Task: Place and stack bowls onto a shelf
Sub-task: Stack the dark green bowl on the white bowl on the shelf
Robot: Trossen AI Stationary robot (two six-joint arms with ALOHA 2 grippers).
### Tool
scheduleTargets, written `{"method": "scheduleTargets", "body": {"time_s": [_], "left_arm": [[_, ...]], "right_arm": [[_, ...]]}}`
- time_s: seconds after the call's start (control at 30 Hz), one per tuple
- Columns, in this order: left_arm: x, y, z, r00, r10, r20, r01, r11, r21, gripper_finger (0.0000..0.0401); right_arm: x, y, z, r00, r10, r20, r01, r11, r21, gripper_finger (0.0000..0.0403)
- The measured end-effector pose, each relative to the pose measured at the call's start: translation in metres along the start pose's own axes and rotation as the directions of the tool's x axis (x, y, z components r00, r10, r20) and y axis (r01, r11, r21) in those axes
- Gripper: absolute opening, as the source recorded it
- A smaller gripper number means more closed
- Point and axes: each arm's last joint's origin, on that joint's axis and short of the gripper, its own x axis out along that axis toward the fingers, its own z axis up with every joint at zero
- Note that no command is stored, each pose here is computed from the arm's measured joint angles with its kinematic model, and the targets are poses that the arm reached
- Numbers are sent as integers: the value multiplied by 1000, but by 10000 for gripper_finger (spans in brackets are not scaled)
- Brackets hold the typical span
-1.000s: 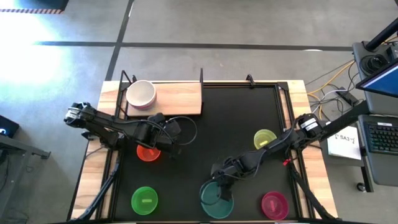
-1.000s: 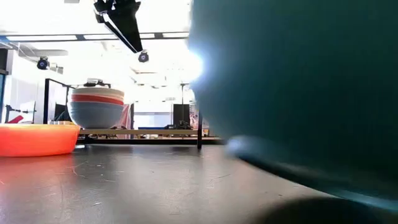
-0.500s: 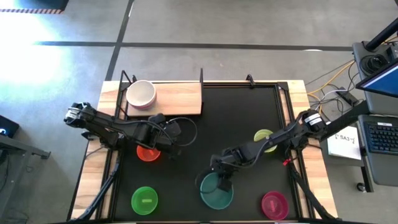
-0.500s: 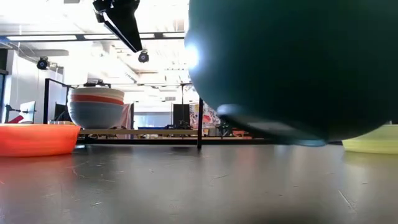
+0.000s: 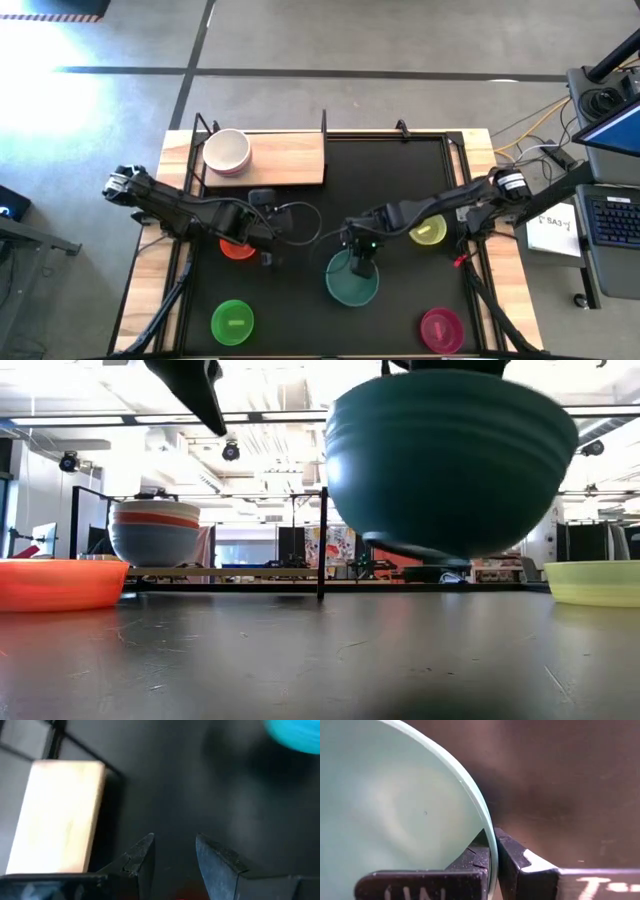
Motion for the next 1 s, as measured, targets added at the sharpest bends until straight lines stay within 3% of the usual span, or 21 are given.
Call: {"method": "scheduleTargets", "body": {"time_s": [0.2,0.4,0.53,0.63,0.8,1.0], "left_arm": [[-4,-13,9,982,-169,81,156,977,144,125],[-9,-23,19,918,-364,157,307,903,300,125],[-9,-24,21,913,-373,165,304,892,335,125],[-6,-28,25,901,-388,195,291,872,392,125],[5,-37,31,892,-400,212,218,790,572,125],[19,-45,40,884,-395,251,119,709,695,125]], "right_arm": [[-17,-19,6,999,46,-10,-46,996,-71,8],[-26,-36,9,999,48,-17,-50,985,-167,8],[-30,-45,12,999,38,-13,-40,975,-220,8],[-34,-53,15,999,35,5,-33,980,-198,8],[-44,-66,25,992,126,28,-123,987,-101,8],[-54,-65,33,960,277,28,-273,957,-99,8]]}}
